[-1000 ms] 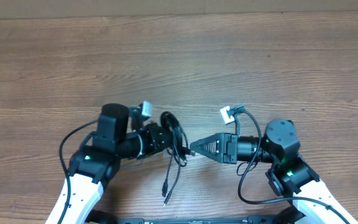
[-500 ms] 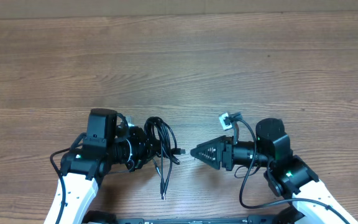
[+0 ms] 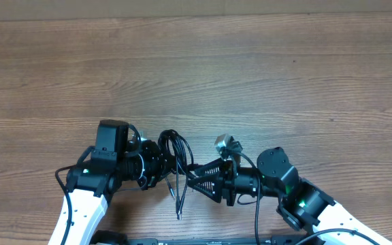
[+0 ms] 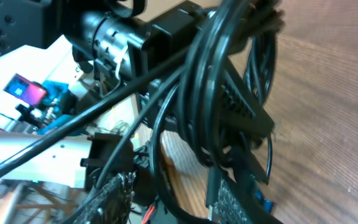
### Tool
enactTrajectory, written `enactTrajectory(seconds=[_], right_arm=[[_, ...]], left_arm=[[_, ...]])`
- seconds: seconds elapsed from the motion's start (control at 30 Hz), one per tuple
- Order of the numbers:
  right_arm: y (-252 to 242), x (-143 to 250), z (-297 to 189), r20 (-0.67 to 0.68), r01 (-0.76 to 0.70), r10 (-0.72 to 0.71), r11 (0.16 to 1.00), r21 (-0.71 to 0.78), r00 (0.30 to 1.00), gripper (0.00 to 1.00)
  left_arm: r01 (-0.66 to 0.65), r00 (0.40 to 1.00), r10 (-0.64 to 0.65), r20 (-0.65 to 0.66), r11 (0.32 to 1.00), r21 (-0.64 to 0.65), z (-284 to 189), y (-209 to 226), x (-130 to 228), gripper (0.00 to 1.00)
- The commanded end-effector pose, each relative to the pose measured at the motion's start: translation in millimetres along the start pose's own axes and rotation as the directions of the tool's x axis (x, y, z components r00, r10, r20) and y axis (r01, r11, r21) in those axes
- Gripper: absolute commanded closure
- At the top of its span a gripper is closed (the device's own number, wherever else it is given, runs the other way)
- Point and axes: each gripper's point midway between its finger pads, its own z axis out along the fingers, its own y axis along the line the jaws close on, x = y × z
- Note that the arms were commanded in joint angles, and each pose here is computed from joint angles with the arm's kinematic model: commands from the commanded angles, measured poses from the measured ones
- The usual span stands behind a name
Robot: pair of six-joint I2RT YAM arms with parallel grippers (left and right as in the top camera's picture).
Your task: Untangle cables
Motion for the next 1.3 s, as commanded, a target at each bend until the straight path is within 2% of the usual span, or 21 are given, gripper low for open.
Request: enactTrajectory(seconds=[0.0, 0.1, 0.2, 0.27, 0.3, 0.33, 0.37, 0.47, 0.57, 0.67, 0.77, 0.87, 1.03, 1.13, 1.27], right_arm=[[-2.5, -12.6, 1.6, 0.056, 0.077, -0.08, 0.995, 0.067, 0.995, 0.57], [-9.9, -15.5, 1.6, 0.073, 0.099, -0.109, 0.988, 0.121, 0.991, 0.61], [-8.9, -16.5, 1.7, 0.078, 0.101, -0.11, 0.988, 0.118, 0.991, 0.7], [-8.4, -14.6, 2.4, 0.072, 0.1, -0.109, 0.988, 0.117, 0.992, 0.78], [-8.7, -13.4, 2.5, 0.067, 0.098, -0.106, 0.988, 0.118, 0.992, 0.86], [-9.1, -12.8, 2.5, 0.064, 0.097, -0.105, 0.988, 0.119, 0.992, 0.94], [-9.4, -12.4, 2.5, 0.063, 0.096, -0.104, 0.988, 0.12, 0.993, 0.96], [-16.1, -11.9, 1.5, 0.064, 0.078, -0.088, 0.985, 0.153, 0.994, 0.96], [-44.8, -10.4, -5.1, 0.084, 0.016, -0.043, 0.954, 0.301, 0.996, 0.96], [-85.5, -4.5, -22.7, 0.136, -0.099, 0.034, 0.857, 0.505, 0.99, 0.96], [-117.7, 2.8, -46.3, 0.219, -0.221, 0.098, 0.724, 0.654, 0.971, 0.96], [-133.3, 7.9, -62.2, 0.293, -0.312, 0.136, 0.63, 0.711, 0.946, 0.96], [-146.4, 14.9, -78.2, 0.36, -0.391, 0.166, 0.536, 0.748, 0.918, 0.96], [-145.8, 17.8, -76.6, 0.351, -0.394, 0.187, 0.542, 0.742, 0.918, 0.96], [-126.2, 22.4, -53.2, 0.224, -0.307, 0.209, 0.671, 0.675, 0.952, 0.94]], left_arm=[[0.019, 0.999, -0.018, -0.026, 1.0, 0.011, 0.2, -1.5, 3.3, 0.91], [0.019, 0.999, -0.019, -0.026, 1.0, 0.011, 0.2, -1.5, 3.4, 0.91], [0.019, 0.999, -0.018, -0.026, 1.0, 0.011, 0.2, -1.5, 3.3, 0.91], [0.018, 1.0, -0.018, -0.025, 1.0, 0.011, 0.2, -1.6, 3.2, 0.9], [0.019, 1.0, -0.018, -0.026, 1.0, 0.011, 0.2, -1.7, 3.2, 0.9], [0.019, 0.999, -0.018, -0.026, 1.0, 0.011, 0.2, -1.5, 3.3, 0.92], [0.019, 0.999, -0.019, -0.026, 1.0, 0.01, 0.2, -1.2, 3.4, 0.95], [0.025, 0.999, -0.024, -0.029, 1.0, 0.004, 0.1, 0.4, 4.2, 0.96], [-0.005, 1.0, 0.005, -0.028, 1.0, 0.004, 0.1, 0.5, 4.2, 0.95], [-0.037, 0.999, 0.037, -0.029, 0.999, 0.005, 0.1, 0.6, 4.3, 0.92], [-0.042, 0.999, 0.042, -0.03, 0.999, 0.003, 0.1, 1.3, 4.5, 0.9], [-0.04, 0.999, 0.04, -0.031, 0.999, 0.0, 0.1, 1.8, 4.7, 0.89], [-0.048, 0.998, 0.048, -0.032, 0.999, 0.0, 0.1, 1.9, 4.9, 0.89], [-0.061, 0.998, 0.06, -0.03, 0.998, -0.003, 0.1, 2.7, 4.7, 0.89], [-0.06, 0.998, 0.061, 0.034, 0.997, -0.04, 0.0, 8.5, -6.7, 0.87]])
